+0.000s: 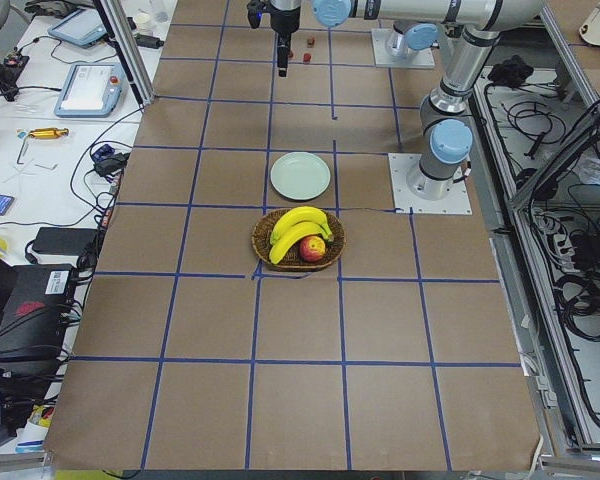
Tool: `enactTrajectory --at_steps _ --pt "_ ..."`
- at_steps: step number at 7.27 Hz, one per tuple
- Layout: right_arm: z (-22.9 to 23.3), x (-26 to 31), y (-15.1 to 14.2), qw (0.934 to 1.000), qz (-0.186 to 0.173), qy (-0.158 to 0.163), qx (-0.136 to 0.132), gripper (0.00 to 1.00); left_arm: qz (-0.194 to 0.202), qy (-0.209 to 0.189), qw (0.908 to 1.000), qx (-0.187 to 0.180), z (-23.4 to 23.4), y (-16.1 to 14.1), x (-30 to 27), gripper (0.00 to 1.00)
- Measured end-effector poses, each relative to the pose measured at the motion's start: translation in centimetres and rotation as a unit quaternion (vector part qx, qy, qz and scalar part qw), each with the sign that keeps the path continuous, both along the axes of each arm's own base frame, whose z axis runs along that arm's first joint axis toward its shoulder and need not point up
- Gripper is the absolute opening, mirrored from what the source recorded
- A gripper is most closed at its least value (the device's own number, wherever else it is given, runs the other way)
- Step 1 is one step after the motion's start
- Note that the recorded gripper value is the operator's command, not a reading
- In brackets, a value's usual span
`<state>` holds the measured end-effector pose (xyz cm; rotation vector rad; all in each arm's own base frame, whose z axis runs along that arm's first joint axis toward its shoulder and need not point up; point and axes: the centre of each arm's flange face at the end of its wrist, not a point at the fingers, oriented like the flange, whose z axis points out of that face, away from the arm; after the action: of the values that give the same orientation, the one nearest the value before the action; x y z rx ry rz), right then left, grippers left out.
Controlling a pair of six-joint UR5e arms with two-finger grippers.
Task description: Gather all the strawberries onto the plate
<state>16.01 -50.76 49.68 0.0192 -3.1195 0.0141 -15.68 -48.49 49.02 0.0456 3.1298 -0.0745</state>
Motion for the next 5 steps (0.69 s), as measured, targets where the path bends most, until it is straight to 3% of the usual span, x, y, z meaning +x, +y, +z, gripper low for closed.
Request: enactTrajectory --at_steps 5 --pt "-0.53 -0.19 -0.15 1.0000 0.004 0.001 0.000 1.00 0.001 0.002 1.0000 0.000 -0.71 0.16 -0.03 1.00"
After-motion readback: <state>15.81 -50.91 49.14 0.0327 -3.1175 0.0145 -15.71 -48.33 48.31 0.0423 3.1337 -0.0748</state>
